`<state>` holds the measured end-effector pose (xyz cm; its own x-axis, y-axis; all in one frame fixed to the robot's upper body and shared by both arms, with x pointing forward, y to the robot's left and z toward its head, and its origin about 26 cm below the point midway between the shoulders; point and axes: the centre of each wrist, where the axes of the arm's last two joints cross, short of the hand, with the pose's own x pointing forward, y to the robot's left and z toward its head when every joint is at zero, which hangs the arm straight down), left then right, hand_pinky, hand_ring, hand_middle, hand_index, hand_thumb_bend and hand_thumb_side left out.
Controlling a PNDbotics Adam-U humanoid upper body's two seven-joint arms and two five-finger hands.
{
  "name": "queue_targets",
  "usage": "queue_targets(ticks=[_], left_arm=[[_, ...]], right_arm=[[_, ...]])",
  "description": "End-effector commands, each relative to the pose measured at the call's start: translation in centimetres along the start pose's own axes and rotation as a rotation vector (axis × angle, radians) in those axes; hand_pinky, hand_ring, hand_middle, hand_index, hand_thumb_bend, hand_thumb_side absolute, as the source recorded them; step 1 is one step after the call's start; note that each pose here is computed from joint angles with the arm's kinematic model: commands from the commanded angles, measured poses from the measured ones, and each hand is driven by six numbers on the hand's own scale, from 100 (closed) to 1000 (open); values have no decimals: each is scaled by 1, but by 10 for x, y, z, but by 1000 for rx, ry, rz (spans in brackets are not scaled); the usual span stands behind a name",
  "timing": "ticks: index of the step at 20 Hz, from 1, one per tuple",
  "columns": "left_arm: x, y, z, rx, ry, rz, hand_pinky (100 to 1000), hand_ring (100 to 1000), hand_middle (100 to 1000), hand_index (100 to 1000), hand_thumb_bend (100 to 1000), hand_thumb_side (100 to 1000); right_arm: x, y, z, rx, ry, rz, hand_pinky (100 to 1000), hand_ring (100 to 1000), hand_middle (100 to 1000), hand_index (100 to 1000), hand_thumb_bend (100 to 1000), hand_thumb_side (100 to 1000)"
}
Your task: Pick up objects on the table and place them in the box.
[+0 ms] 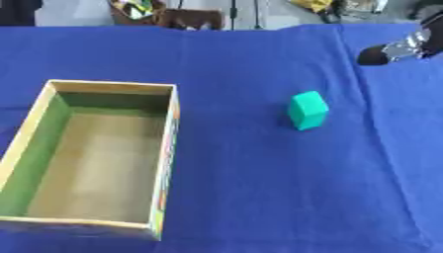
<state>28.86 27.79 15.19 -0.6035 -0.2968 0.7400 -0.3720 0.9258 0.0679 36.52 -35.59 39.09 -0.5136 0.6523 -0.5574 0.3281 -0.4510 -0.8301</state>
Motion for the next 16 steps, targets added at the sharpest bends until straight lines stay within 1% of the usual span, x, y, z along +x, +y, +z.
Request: queue_targets(ticks=[1,3,4,7,10,16], left_arm=[[6,2,-3,-18,-26,-8,100,365,445,489,100,890],[5,2,-2,-22,-23,-8,100,365,446,489,100,887],[5,2,-1,-23,-23,-8,100,365,446,489,100,887],[5,2,-1,-27,-21,-6,100,365,446,489,100,888],[5,1,-1,-31,-21,-2,100,365,446,489,100,888],[5,0,-1,-34,-23,2,100,366,446,490,100,887]], right_arm=[[-10,2,-12,95,2,-1,876,979,928,1000,619,973],[-11,6,-24,144,-12,-16,880,984,938,1000,606,918],[-12,7,-30,165,-20,-20,880,983,937,1000,594,906],[-11,9,-45,194,-41,-30,876,971,925,1000,578,857],[-7,16,-60,229,-74,-53,879,965,925,1000,562,812],[3,26,-77,317,-149,-81,884,958,924,1000,533,752]])
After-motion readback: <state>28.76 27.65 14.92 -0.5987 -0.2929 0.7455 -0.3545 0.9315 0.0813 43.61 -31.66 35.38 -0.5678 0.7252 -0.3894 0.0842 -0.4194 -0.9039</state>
